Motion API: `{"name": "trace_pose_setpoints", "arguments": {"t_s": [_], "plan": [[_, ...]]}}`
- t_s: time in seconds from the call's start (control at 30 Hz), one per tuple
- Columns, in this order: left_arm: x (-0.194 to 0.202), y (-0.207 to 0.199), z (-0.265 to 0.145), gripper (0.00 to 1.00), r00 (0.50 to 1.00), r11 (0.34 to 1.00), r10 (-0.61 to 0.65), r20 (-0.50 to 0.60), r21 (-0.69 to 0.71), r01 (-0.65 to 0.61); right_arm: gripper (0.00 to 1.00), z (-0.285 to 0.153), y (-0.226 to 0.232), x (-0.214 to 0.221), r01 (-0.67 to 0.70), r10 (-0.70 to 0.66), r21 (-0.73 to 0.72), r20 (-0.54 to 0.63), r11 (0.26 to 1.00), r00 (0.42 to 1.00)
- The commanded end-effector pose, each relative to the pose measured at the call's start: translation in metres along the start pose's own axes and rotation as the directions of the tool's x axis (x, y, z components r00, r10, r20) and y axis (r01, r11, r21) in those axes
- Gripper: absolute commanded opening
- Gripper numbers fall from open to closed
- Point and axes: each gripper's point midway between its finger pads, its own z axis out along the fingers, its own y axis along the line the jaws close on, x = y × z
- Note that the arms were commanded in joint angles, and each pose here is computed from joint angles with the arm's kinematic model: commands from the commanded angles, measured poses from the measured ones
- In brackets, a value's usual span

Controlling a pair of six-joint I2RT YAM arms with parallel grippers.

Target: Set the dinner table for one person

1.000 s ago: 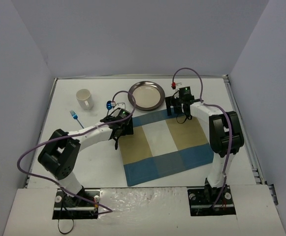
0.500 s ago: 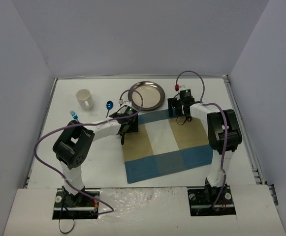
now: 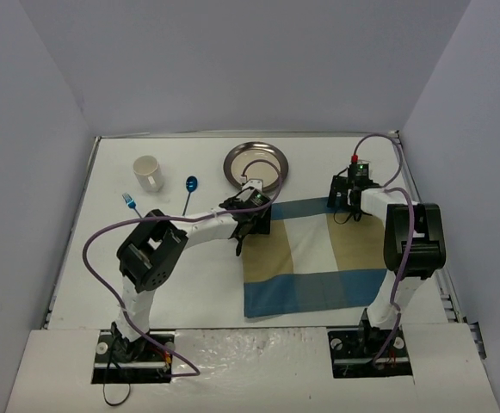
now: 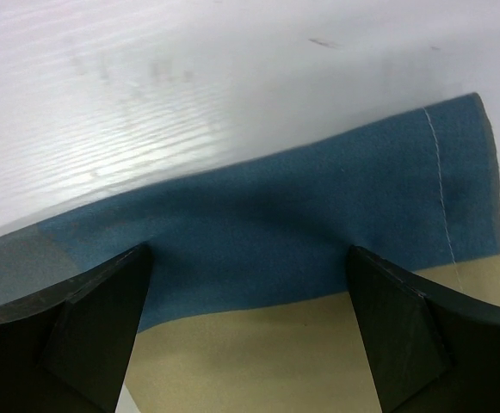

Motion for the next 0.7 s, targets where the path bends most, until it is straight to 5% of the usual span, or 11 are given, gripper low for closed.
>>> {"name": "trace_pose_setpoints", "arguments": {"t_s": [0.0, 0.67], "plan": [[-0.001, -0.009, 0.003, 0.72, 0.999, 0.999, -0.025, -0.04, 0.019, 0.026, 0.91, -0.009, -0.06, 0.013, -0.033, 0.044, 0.181, -0.053, 0.983, 0.998], [-0.016, -0.011, 0.028, 0.72, 1.0, 1.0, 0.018, -0.012, -0.025, -0.019, 0.92, 0.006, -0.089, -0.011, -0.028, 0.037, 0.215, -0.039, 0.976, 0.999]]}}
